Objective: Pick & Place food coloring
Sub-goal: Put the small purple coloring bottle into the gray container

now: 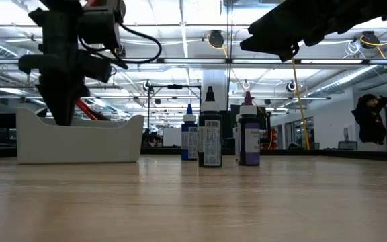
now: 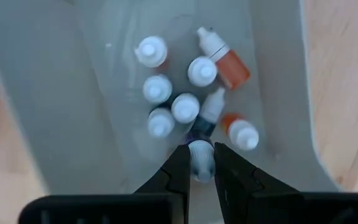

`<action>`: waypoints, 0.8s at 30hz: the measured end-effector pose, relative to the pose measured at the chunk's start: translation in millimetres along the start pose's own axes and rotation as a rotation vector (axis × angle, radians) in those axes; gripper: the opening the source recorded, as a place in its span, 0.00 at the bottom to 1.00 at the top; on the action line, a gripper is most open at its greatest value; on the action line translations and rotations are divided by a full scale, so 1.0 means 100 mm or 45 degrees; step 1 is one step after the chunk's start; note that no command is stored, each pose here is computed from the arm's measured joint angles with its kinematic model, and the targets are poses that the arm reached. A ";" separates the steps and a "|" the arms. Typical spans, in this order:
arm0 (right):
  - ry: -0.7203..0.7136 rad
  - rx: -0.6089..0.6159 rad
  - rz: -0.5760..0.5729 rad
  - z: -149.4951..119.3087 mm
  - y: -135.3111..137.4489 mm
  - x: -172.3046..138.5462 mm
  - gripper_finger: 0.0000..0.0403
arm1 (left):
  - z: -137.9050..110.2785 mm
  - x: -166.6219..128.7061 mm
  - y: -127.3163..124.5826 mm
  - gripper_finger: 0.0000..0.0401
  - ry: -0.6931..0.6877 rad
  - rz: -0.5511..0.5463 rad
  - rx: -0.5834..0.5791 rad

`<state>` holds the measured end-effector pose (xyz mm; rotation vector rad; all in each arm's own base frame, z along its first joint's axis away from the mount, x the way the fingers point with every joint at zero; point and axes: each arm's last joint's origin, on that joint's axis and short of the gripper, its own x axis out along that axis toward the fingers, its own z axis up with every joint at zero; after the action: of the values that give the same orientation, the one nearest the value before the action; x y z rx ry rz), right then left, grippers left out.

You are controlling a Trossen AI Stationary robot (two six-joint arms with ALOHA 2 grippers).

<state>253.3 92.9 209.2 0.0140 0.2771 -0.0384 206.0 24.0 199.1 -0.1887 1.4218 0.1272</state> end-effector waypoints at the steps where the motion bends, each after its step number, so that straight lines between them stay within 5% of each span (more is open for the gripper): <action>1: 0.000 0.000 0.000 0.00 0.00 0.00 0.49 | 0.00 0.03 0.01 0.13 -0.009 -0.013 0.001; 24: 0.000 0.000 0.000 0.00 0.00 0.00 0.49 | 0.01 0.22 0.03 0.13 -0.129 -0.085 -0.009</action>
<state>253.3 92.9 209.2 0.0137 0.2771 -0.0383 209.2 26.8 177.1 -0.2326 1.3126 0.0856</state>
